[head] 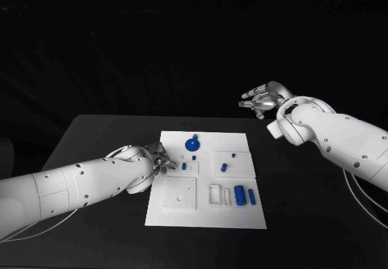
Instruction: Assemble the parts on the task board
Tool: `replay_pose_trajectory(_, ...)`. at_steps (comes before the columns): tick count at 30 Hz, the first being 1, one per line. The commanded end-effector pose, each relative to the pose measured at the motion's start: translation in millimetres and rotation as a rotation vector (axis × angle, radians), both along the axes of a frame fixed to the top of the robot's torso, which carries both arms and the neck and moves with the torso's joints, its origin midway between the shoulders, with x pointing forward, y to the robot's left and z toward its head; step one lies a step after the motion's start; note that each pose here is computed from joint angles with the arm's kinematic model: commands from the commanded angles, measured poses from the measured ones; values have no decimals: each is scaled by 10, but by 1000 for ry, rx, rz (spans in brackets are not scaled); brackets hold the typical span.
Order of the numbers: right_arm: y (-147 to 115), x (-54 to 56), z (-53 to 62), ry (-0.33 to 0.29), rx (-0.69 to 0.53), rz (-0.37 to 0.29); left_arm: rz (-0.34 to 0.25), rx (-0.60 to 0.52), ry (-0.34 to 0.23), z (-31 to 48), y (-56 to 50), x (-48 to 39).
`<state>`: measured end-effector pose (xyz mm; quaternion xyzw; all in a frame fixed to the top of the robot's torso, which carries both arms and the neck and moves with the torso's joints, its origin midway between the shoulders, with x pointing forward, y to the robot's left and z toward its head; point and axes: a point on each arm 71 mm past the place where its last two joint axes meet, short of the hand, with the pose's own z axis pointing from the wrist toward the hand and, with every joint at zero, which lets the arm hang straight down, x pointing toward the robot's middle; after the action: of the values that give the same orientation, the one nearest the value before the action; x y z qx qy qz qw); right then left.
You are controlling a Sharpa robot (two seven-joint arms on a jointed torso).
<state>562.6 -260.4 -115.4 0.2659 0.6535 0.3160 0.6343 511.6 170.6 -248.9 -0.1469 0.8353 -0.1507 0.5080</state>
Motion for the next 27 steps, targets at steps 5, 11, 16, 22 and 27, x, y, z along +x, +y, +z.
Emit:
replay_pose_trajectory(5, 12, -4, -15, 5, -4, 12, -9, 35, 56, -87, 10, -22)
replay_pose_trajectory(11, 16, -4, -22, 6, -4, 13, -11, 37, 60, -92, -5, -10)
replay_pose_trajectory(16, 18, -4, -27, 7, -4, 13, -15, 43, 61, -95, -27, -2)
replay_pose_trajectory(22, 19, -5, -29, 7, -4, 14, -28, 63, 49, -90, -58, 11)
replay_pose_trajectory(27, 20, -5, -29, 7, -4, 14, -38, 79, 40, -85, -71, 16)
